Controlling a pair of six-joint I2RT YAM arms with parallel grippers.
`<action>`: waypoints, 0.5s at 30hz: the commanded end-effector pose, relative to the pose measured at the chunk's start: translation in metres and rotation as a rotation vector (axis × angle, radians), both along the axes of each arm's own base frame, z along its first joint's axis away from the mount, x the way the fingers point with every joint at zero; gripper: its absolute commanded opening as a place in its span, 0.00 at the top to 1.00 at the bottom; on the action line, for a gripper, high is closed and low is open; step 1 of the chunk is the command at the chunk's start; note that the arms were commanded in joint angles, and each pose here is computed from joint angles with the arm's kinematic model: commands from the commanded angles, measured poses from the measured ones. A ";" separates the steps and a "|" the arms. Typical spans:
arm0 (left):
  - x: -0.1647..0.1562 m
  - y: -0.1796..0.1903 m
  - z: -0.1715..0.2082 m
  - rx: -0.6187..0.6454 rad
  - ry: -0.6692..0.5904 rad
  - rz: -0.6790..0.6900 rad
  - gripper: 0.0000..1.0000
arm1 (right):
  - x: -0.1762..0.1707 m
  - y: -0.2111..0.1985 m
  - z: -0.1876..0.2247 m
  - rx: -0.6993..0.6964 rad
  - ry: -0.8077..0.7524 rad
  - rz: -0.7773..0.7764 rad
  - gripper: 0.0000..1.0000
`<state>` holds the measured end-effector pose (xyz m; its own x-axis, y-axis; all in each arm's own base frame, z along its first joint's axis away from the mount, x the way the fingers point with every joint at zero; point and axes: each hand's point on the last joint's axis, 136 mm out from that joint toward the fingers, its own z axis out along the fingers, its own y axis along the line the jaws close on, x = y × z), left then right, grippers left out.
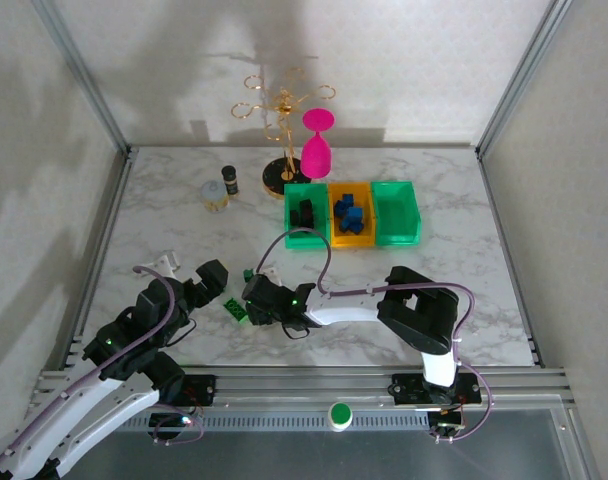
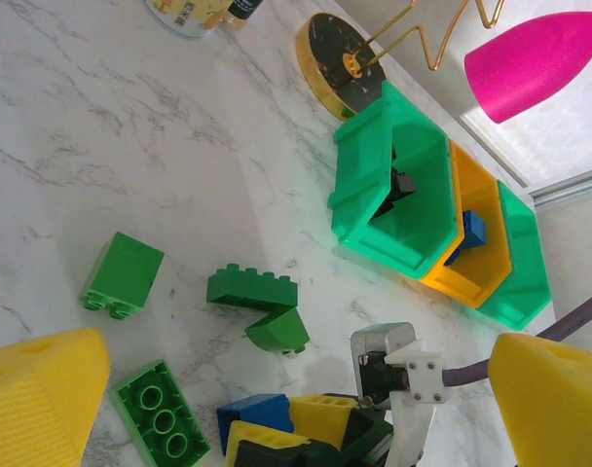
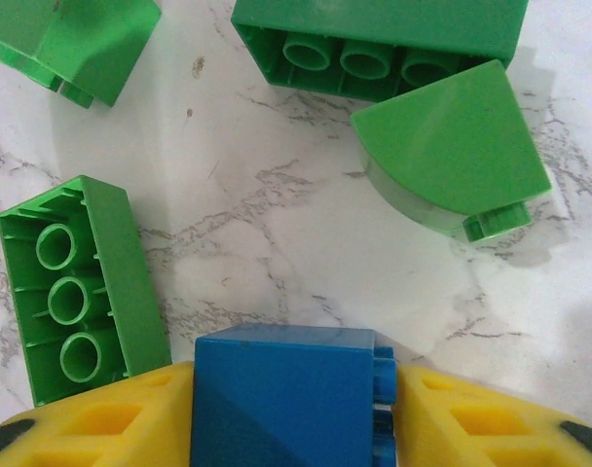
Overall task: Sort the legos into containers by color
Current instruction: Pick up the lego from the bottom-center of the table.
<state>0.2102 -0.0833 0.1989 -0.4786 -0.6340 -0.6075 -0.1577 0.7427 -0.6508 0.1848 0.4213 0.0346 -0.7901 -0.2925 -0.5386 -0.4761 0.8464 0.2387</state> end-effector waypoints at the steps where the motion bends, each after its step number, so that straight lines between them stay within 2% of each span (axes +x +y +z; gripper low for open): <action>1: 0.001 0.001 -0.002 -0.013 -0.001 0.010 0.00 | -0.003 -0.008 -0.001 -0.038 -0.019 -0.004 0.50; 8: 0.001 0.000 0.002 -0.020 -0.008 0.006 0.00 | -0.006 -0.018 0.018 0.008 -0.019 -0.026 0.52; 15: 0.006 -0.010 0.010 -0.030 -0.025 -0.034 0.00 | 0.007 -0.055 0.052 0.065 -0.022 -0.121 0.51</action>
